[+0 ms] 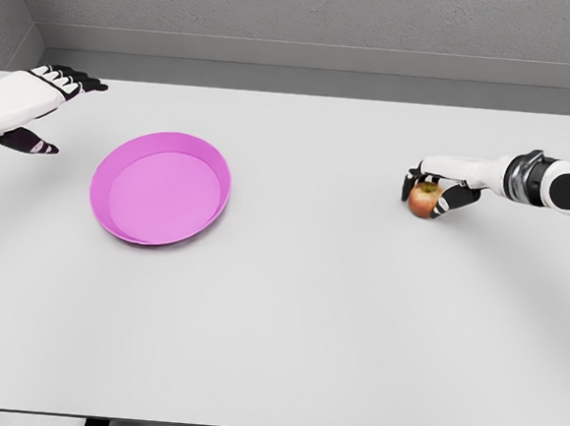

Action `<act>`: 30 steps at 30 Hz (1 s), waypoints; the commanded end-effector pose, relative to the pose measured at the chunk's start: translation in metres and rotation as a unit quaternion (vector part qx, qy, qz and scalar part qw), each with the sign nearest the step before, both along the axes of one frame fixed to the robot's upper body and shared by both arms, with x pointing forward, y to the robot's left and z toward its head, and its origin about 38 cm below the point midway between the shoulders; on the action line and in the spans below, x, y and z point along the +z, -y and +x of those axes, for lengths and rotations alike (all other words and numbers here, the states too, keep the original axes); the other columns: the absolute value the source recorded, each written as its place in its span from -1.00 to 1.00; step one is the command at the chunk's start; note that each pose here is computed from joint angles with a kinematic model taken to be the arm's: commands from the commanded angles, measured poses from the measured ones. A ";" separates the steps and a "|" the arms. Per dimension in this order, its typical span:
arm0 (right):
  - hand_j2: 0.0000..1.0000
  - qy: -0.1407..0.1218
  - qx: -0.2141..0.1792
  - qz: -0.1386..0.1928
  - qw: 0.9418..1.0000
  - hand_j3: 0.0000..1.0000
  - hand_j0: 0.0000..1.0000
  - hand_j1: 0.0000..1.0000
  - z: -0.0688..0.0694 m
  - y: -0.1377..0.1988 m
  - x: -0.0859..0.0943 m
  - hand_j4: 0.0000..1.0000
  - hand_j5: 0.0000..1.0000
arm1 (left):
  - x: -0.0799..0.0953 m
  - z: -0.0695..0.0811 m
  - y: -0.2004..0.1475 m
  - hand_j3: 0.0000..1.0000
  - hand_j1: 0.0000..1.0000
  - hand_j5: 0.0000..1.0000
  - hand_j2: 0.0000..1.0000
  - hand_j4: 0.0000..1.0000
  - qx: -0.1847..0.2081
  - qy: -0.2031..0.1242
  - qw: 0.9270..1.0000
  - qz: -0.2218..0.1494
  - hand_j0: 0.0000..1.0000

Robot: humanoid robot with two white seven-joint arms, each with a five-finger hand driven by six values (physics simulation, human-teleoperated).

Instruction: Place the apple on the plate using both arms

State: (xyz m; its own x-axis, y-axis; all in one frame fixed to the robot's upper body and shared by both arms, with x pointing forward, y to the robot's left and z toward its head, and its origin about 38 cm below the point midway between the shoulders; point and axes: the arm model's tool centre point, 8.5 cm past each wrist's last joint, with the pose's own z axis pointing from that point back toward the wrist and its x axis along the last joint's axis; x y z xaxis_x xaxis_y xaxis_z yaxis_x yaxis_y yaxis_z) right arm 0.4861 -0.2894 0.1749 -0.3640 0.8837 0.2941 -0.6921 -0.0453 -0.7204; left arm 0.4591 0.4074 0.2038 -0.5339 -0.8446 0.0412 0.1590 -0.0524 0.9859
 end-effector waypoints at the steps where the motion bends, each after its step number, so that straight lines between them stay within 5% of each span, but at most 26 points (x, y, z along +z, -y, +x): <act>1: -0.07 0.001 0.001 -0.001 1.000 -0.07 -0.07 -0.07 0.000 -0.001 0.001 -0.07 -0.07 | 0.001 0.000 -0.001 1.00 1.00 1.00 1.00 1.00 0.001 0.001 1.000 -0.003 1.00; 11: -0.07 0.037 0.025 0.017 0.999 -0.07 -0.07 -0.07 0.002 -0.016 0.032 -0.07 -0.07 | 0.002 0.000 -0.003 1.00 1.00 1.00 1.00 1.00 0.003 0.001 1.000 -0.003 1.00; 30: -0.12 0.069 0.110 0.047 0.990 -0.12 -0.12 -0.12 -0.023 -0.071 0.058 -0.12 -0.12 | 0.003 -0.001 -0.005 1.00 1.00 1.00 1.00 1.00 0.004 0.001 1.000 -0.002 1.00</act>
